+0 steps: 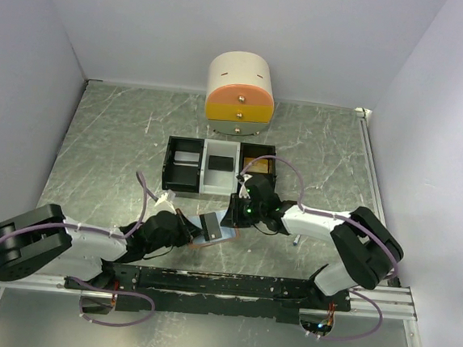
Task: Take the credit cards out of the card holder
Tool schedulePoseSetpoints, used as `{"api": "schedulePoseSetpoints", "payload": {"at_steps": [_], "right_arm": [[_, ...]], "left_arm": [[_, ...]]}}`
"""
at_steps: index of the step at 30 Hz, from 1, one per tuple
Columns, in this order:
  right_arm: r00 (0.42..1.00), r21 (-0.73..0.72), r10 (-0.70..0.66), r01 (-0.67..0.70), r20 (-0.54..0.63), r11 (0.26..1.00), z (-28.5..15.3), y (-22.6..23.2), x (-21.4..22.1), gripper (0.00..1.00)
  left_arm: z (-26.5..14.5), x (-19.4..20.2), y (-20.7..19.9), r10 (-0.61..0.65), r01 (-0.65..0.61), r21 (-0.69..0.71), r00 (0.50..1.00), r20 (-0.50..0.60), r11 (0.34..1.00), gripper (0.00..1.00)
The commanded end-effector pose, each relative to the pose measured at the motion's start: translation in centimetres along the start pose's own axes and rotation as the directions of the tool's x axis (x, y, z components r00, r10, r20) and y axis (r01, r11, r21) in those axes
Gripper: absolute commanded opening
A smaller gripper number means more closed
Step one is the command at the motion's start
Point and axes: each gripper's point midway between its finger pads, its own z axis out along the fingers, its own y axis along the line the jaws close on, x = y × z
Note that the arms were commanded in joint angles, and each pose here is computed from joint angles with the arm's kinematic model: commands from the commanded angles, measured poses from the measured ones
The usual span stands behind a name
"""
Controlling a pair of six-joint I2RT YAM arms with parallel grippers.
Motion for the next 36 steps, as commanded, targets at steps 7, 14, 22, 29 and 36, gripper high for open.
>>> {"api": "schedulePoseSetpoints", "payload": {"at_steps": [7,14,22,29,36], "right_arm": [[0.996,-0.061,-0.072,0.068,-0.053,0.996,-1.2,1.3,1.0,0.22],[0.994,-0.134,-0.098,0.090,-0.052,0.987,-0.6,3.4,0.6,0.22],[0.995,0.038,-0.064,0.067,-0.078,0.997,1.1,0.4,0.5,0.23],[0.993,0.086,-0.018,0.029,-0.121,0.996,1.7,-1.7,2.8,0.23],[0.990,0.094,0.012,0.001,-0.141,0.996,1.5,-2.5,4.3,0.23]], "left_arm": [[-0.3,-0.3,0.9,0.009,-0.009,-0.025,1.000,0.023,1.000,0.07],[-0.2,-0.3,0.7,0.020,-0.020,-0.031,1.000,0.017,0.999,0.07],[-0.2,-0.4,0.5,0.019,-0.019,-0.023,1.000,0.018,1.000,0.07],[-0.4,-0.4,-0.2,-0.002,0.001,0.041,1.000,0.026,0.999,0.33],[-0.1,-0.4,-0.8,-0.020,0.017,0.090,0.999,0.036,0.996,0.42]]}}
